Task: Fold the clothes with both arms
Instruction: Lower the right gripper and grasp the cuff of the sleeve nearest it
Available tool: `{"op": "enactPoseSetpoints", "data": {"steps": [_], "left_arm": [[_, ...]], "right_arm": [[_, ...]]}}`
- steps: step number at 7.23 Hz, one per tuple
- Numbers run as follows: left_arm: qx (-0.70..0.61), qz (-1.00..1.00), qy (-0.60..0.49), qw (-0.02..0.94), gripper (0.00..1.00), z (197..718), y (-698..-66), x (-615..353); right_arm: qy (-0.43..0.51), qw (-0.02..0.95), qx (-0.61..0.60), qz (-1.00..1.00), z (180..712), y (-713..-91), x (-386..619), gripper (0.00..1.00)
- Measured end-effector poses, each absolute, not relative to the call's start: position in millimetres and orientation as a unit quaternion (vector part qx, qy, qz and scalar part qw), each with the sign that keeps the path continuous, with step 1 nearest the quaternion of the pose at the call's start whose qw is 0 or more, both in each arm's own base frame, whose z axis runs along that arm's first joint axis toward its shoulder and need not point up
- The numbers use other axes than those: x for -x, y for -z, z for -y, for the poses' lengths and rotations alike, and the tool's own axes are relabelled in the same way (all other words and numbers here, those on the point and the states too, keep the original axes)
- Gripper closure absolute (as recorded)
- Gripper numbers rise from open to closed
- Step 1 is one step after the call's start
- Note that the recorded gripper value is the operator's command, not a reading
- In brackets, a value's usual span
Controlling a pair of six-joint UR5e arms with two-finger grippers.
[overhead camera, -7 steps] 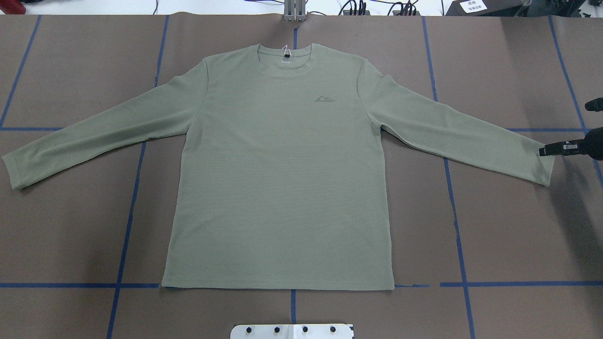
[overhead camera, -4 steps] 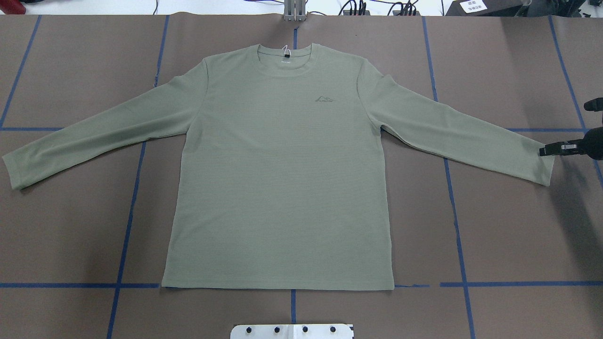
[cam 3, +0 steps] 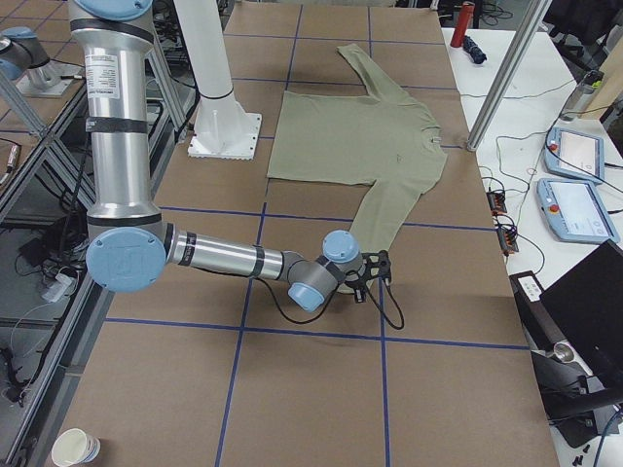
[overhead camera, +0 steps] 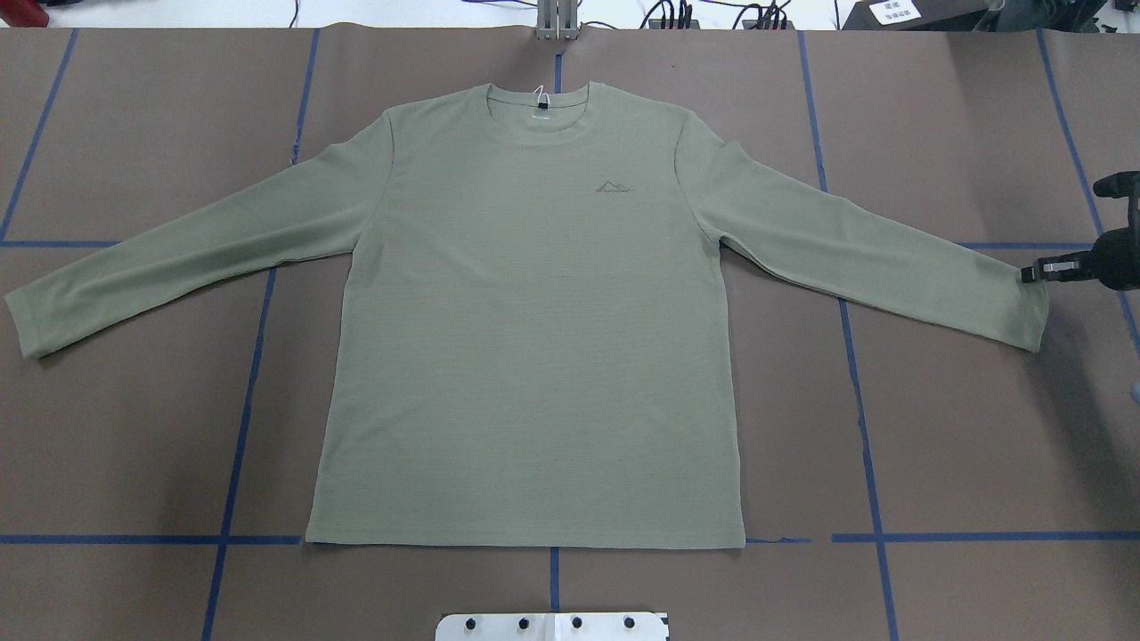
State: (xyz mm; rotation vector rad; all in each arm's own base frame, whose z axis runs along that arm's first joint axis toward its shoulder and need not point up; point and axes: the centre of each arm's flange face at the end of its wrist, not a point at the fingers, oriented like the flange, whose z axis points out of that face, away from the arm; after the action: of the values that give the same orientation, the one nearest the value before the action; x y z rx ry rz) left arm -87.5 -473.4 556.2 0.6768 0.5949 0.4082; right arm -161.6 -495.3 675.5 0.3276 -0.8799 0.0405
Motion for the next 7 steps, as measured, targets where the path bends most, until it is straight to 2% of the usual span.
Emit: {"op": "enactPoseSetpoints", "data": {"steps": [3, 5, 7], "left_arm": [[-0.325, -0.285, -0.196, 0.880, 0.00, 473, -557, 87], [-0.324, -0.285, -0.195, 0.881, 0.00, 473, -557, 88], [-0.323, -0.285, -0.193, 0.881, 0.00, 473, -557, 88]], "right_arm": [[-0.028, 0.894, -0.153, 0.420, 509, -609, 163, 1.00], [-0.047, 0.906, -0.130, 0.399, 514, -516, 164, 1.00], [-0.092, 0.917, -0.097, 0.376, 536, -386, 177, 1.00]]}}
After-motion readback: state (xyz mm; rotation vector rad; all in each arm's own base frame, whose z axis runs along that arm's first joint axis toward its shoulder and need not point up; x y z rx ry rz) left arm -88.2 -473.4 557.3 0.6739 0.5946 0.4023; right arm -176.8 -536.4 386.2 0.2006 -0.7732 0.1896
